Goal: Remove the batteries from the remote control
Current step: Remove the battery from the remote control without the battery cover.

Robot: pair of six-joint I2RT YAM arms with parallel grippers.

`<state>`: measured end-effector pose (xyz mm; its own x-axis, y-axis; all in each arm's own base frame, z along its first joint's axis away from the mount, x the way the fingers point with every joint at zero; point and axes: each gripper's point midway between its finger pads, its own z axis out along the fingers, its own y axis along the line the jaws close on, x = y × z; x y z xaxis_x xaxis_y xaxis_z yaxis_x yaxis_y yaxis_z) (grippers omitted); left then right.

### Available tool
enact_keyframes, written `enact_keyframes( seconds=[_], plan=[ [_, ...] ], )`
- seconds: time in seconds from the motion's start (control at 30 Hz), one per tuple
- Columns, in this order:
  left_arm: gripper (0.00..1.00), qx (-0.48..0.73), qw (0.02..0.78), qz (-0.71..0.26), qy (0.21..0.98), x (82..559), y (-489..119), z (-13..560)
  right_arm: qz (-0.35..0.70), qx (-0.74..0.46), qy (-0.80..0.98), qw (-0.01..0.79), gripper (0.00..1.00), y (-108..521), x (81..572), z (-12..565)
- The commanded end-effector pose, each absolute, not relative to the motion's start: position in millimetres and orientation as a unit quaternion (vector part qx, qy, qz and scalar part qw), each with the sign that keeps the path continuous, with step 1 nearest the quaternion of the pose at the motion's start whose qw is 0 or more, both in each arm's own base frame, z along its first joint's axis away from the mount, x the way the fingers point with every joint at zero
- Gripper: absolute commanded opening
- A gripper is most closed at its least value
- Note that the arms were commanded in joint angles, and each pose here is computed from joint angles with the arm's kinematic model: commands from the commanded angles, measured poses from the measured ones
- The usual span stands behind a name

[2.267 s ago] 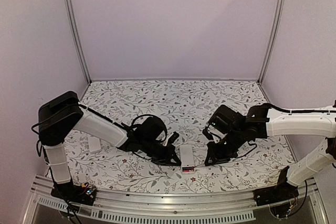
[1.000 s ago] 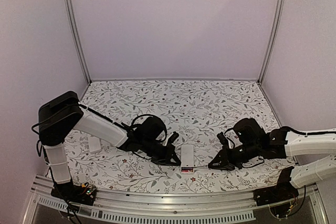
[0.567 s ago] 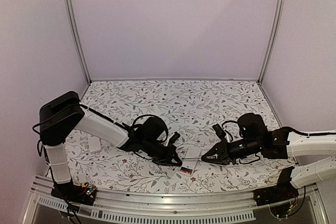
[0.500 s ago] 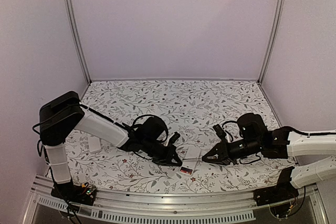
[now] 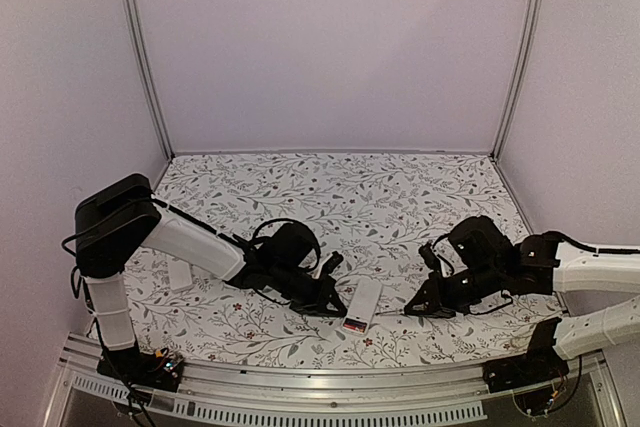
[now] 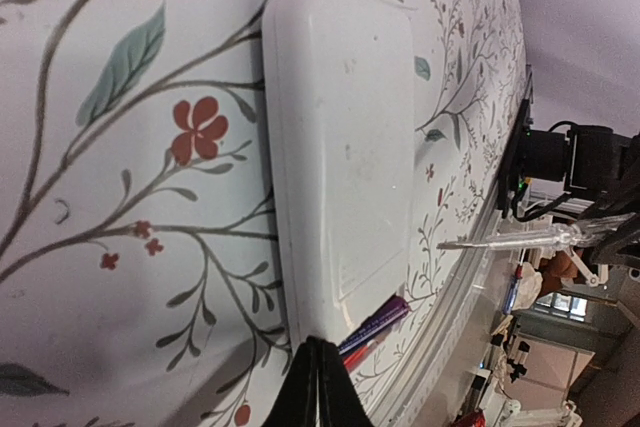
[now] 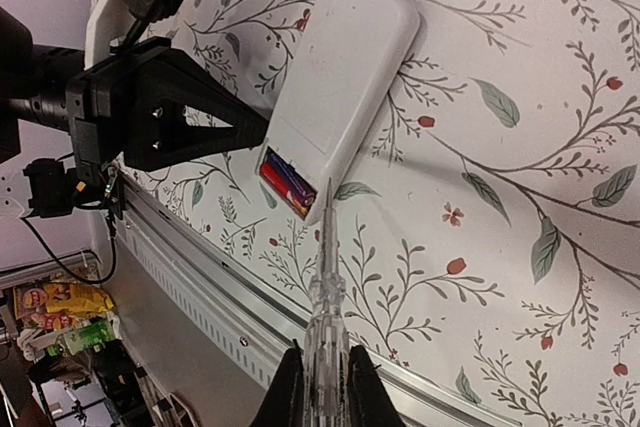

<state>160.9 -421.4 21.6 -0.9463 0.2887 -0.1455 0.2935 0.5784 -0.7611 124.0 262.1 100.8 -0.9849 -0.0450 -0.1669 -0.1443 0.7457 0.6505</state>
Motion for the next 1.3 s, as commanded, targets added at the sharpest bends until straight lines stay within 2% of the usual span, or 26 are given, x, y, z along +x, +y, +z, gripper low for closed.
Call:
enact_keyframes(
  seconds=[0.0,0.43,0.83,1.27],
  plan=[
    [0.02,0.169,-0.008,-0.424,0.890,154,-424,15,0.334,-0.070,0.938,0.067,0.00,261,124,98],
    [0.02,0.170,-0.009,-0.424,0.889,153,-424,15,0.367,-0.099,0.923,0.066,0.00,277,123,106],
    [0.01,0.170,-0.009,-0.424,0.889,153,-424,15,0.353,-0.118,0.927,0.056,0.00,282,124,97],
    [0.00,0.170,-0.010,-0.424,0.890,153,-424,15,0.359,-0.135,0.923,0.014,0.00,287,111,88]
  ],
)
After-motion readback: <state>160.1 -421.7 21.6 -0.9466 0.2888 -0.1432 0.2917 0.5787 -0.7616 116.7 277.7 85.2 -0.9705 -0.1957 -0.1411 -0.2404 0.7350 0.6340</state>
